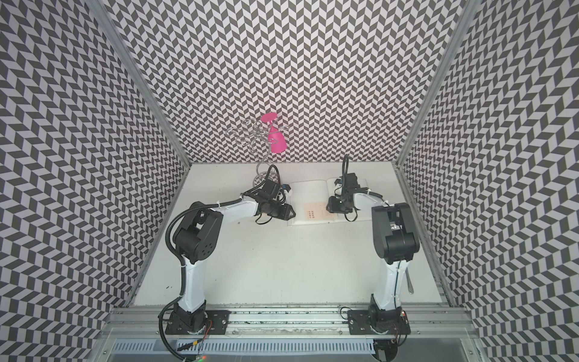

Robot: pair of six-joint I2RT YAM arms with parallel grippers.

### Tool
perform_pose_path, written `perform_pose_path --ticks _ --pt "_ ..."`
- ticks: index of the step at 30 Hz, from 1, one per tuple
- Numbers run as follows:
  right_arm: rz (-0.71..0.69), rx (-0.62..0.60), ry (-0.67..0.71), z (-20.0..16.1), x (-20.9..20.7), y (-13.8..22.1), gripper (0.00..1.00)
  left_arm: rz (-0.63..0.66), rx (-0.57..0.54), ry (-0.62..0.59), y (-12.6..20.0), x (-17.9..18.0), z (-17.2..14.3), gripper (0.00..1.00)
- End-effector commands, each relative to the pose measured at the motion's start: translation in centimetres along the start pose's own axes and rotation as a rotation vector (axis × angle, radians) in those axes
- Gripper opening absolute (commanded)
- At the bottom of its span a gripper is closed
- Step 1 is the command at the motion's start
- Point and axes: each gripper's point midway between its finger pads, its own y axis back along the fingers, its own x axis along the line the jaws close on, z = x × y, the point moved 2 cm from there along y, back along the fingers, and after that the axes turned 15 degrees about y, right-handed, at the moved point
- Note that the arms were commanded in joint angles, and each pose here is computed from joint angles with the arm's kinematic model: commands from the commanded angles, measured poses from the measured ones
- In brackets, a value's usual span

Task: Place the photos into the photo albums
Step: Insert the photo into the photo album.

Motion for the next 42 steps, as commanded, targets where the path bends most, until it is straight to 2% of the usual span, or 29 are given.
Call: perform_pose_path --ticks 1,26,42 --pt "0.059 0.001 0.002 0.2 1.4 -1.0 0.44 -0.011 -0.004 0.003 -0.2 -0.2 0.6 0.43" --pt "0.188 -0.019 -0.017 -0.1 3.6 -1.1 0.44 -0.028 0.010 0.022 -0.6 -0.2 0.2 0.43" --pt "0.318 -0.067 -0.100 -1.4 4.2 -1.4 0.41 -0.036 0.021 0.033 -0.9 0.0 -0.1 0.42"
